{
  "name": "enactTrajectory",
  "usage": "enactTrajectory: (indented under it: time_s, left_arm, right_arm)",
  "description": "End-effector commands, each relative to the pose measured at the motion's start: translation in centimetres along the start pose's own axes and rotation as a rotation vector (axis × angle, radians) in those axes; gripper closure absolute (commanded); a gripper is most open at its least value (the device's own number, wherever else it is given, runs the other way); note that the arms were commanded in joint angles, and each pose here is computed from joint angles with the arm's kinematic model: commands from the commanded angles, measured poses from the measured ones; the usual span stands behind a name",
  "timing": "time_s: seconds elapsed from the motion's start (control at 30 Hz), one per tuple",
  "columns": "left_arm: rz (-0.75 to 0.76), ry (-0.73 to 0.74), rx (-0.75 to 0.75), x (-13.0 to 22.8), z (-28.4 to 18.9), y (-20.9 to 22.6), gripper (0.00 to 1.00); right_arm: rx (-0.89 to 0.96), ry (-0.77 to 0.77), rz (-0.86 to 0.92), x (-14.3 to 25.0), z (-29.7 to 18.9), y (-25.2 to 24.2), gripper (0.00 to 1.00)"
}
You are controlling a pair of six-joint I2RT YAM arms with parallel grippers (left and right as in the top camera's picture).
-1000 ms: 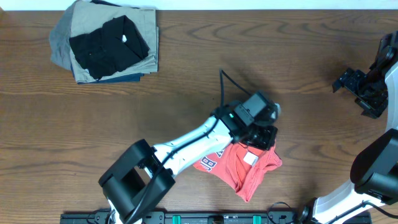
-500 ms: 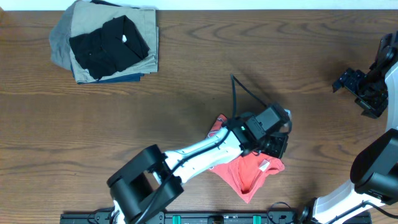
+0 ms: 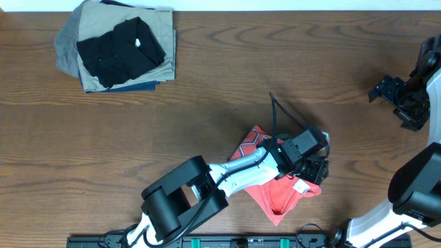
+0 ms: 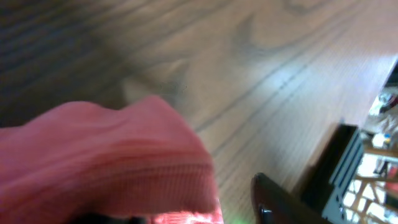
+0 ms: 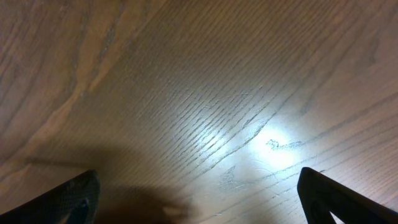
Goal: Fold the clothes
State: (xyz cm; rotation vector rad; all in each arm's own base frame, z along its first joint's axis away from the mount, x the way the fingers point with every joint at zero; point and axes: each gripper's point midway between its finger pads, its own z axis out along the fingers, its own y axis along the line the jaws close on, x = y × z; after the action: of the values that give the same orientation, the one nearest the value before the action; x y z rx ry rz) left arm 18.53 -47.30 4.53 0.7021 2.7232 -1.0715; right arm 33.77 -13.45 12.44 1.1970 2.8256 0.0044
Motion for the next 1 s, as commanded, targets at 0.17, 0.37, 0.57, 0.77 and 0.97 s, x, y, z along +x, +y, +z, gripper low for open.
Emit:
enactTrajectory:
  time_s: [0.17, 0.37, 0.57, 0.77, 0.97]
  left_arm:
    - [0.075, -0.067, 0.096, -1.8, -7.1, -5.4, 0.2]
    - [0.063, 0.008, 0.009, 0.7, -12.6, -4.1, 0.2]
    - [0.067, 0.201, -0.094, 5.8, -10.2, -1.8, 0.2]
    - [0.06, 0.288, -0.151, 8.1, -5.8, 0.1, 0.2]
    - [0.036, 0.335, -0.193, 9.1, -4.0, 1.9, 0.27]
  right_arm:
    - [0.002, -0.007, 0.021, -0.4, -0.1, -0.2, 0.01]
    - [0.002, -0.007, 0.021, -0.4, -0.1, -0.2, 0.01]
    - [0.002, -0.007, 0.021, -0.4, -0.1, -0.2, 0.01]
    - [0.002, -0.007, 0.021, -0.4, -0.1, -0.2, 0.01]
    - [0.002, -0.007, 0.021, -0.4, -0.1, -0.2, 0.01]
